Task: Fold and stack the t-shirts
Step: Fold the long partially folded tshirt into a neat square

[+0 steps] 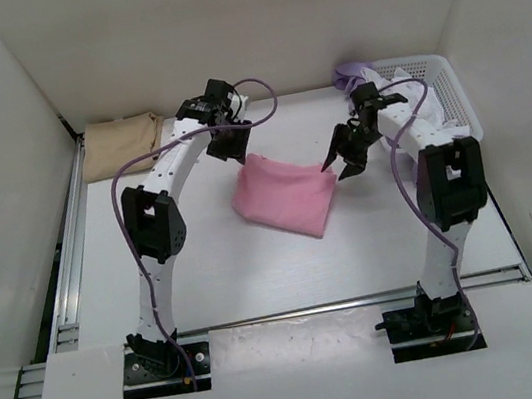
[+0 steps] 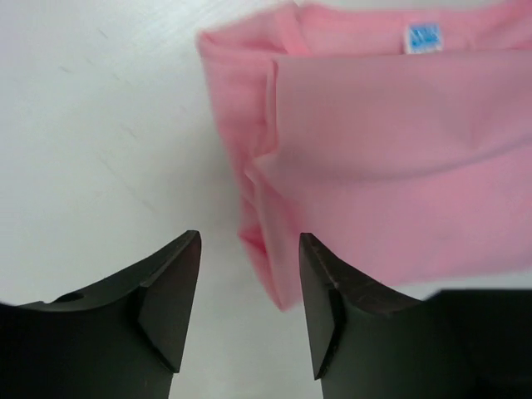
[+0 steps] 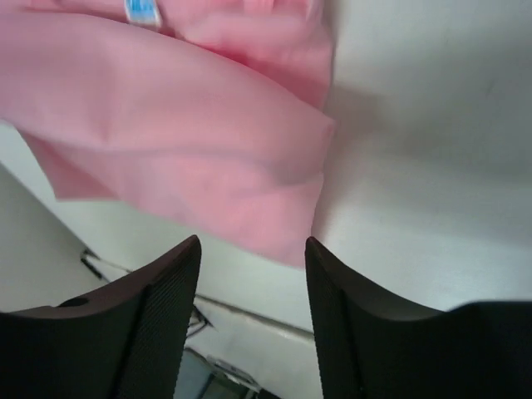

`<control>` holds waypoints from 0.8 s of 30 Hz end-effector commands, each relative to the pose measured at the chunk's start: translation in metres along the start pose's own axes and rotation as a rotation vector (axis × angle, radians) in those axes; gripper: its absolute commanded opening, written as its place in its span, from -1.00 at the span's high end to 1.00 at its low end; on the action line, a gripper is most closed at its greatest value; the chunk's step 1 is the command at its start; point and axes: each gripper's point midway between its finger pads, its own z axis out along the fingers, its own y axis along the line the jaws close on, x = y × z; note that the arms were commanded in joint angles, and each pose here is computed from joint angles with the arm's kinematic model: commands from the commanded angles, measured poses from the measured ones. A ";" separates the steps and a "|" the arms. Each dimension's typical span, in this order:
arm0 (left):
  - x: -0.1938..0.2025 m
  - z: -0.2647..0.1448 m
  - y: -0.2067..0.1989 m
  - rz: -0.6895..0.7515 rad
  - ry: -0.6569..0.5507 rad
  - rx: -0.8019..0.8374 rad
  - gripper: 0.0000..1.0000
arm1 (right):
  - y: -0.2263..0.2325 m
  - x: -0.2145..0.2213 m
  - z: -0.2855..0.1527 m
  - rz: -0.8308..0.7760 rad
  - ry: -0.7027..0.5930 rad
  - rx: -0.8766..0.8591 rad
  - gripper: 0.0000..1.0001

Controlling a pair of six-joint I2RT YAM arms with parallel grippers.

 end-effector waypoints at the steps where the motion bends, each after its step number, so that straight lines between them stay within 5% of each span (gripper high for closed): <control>1: -0.059 0.007 0.050 -0.031 -0.191 -0.187 -0.27 | 0.009 -0.053 0.003 -0.062 -0.123 0.018 -0.19; 6: -0.091 -0.051 0.074 -0.072 -0.361 -0.217 -0.30 | 0.040 -0.077 -0.025 -0.213 -0.265 0.020 -0.19; 13: -0.027 -0.026 -0.024 0.048 -0.198 0.042 -0.06 | -0.006 -0.004 -0.007 -0.259 -0.210 0.152 0.33; 17: -0.015 0.011 -0.028 0.051 -0.088 0.047 -0.25 | -0.021 0.003 0.005 -0.180 -0.196 0.185 -0.11; 24: -0.029 0.041 -0.017 0.023 -0.116 0.086 -0.49 | -0.017 -0.011 0.041 -0.213 -0.165 0.146 -0.20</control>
